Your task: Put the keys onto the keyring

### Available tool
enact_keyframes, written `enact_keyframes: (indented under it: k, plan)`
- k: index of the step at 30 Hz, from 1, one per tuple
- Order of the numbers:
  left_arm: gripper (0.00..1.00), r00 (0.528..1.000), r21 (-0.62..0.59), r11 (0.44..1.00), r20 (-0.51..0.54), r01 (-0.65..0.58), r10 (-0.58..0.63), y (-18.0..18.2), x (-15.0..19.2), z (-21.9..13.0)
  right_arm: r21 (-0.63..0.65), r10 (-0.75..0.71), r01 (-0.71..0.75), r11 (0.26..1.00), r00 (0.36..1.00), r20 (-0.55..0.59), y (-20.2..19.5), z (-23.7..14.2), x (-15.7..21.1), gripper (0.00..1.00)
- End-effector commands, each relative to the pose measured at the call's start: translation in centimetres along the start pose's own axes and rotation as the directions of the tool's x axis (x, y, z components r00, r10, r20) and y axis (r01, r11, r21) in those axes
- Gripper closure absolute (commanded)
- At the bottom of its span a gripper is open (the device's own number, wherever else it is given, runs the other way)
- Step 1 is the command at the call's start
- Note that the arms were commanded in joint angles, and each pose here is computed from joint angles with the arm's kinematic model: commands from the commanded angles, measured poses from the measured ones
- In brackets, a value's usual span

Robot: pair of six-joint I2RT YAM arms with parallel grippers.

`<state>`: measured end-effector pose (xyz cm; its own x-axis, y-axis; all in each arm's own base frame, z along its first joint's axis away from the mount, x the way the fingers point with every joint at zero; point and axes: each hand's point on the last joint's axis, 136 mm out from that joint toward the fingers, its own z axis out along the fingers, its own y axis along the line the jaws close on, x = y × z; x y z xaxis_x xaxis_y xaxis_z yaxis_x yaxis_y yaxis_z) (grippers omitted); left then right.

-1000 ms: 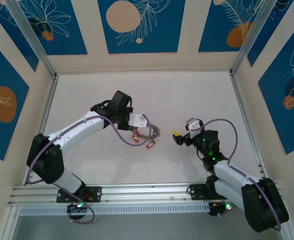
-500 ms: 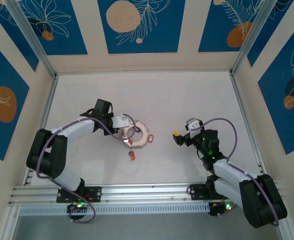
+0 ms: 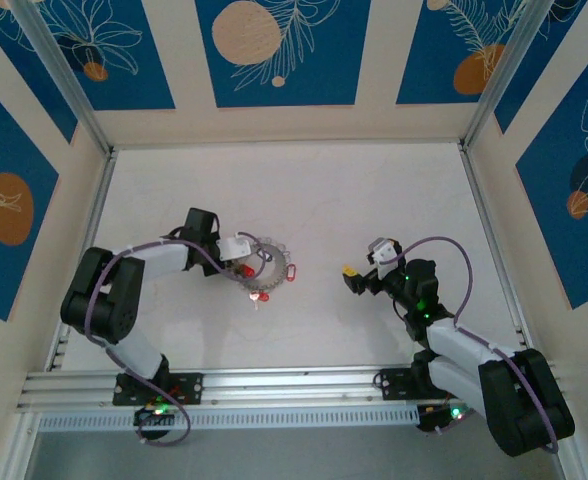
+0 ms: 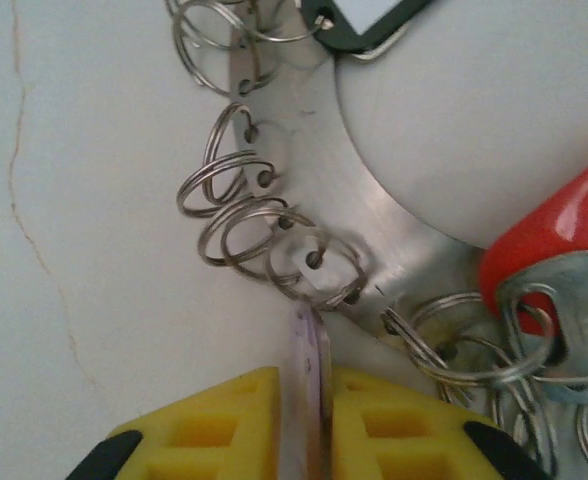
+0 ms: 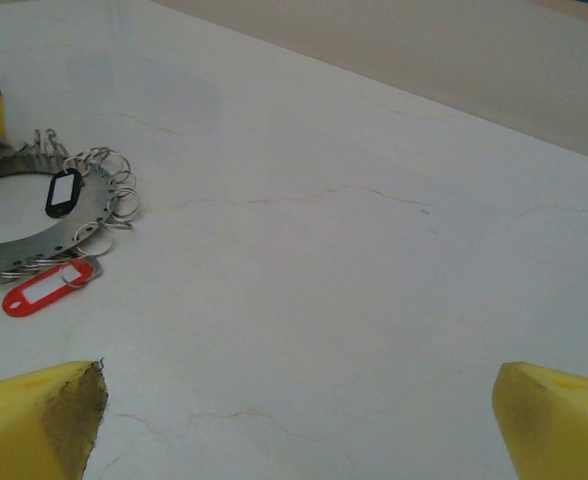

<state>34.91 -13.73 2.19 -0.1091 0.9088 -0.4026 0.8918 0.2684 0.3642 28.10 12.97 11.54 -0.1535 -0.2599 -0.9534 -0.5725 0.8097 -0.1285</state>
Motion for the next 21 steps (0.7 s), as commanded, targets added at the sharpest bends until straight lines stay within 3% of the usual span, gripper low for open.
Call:
enact_keyframes:
  k: [1,2,3,4,8,10,13,15,17,21]
  plan:
    - [0.77,0.998,-0.058,0.996,-0.022,0.064,-0.065,1.5,1.3,0.3,-0.019,-0.036,0.037,0.999,0.999,0.031,0.3,0.1,-0.8,0.01]
    - [0.71,0.996,-0.075,0.994,-0.008,0.084,-0.085,2.1,1.2,0.0,-0.012,-0.038,0.038,0.999,0.999,0.035,0.2,0.0,-0.8,0.01]
    - [0.21,0.994,-0.089,0.990,0.000,0.105,-0.106,2.6,1.2,-0.2,-0.008,-0.040,0.040,0.999,0.998,0.041,0.2,0.0,-0.9,0.01]
    - [0.00,0.991,-0.104,0.986,0.010,0.131,-0.131,3.1,1.3,-0.5,-0.002,-0.038,0.039,0.999,0.998,0.044,0.1,-0.1,-0.9,0.01]
    - [0.00,0.971,-0.167,0.956,0.041,0.241,-0.238,4.9,1.4,-2.0,0.014,-0.036,0.035,0.999,0.998,0.044,-0.2,-0.2,-0.9,0.01]
    - [0.00,0.931,-0.236,0.901,0.067,0.364,-0.358,6.7,1.9,-3.4,0.020,-0.030,0.029,0.999,0.999,0.039,-0.4,-0.2,-0.8,0.01]
    - [0.00,0.760,-0.359,0.681,0.155,0.638,-0.631,9.7,3.5,-6.6,0.035,-0.017,0.016,0.999,0.999,0.027,-0.9,0.1,-0.8,0.01]
    - [0.00,0.651,-0.388,0.544,0.236,0.744,-0.722,10.1,4.5,-8.4,0.060,0.000,-0.001,0.998,1.000,0.022,-1.5,0.2,-0.8,0.01]
    - [0.00,0.580,-0.402,0.448,0.315,0.799,-0.752,9.7,5.1,-9.9,0.085,0.027,-0.028,0.996,0.999,0.019,-2.3,0.2,-0.8,0.01]
    - [0.00,0.499,-0.449,0.311,0.397,0.837,-0.770,8.3,7.4,-12.0,0.131,0.060,-0.064,0.989,0.998,0.033,-3.8,0.3,-0.9,0.01]
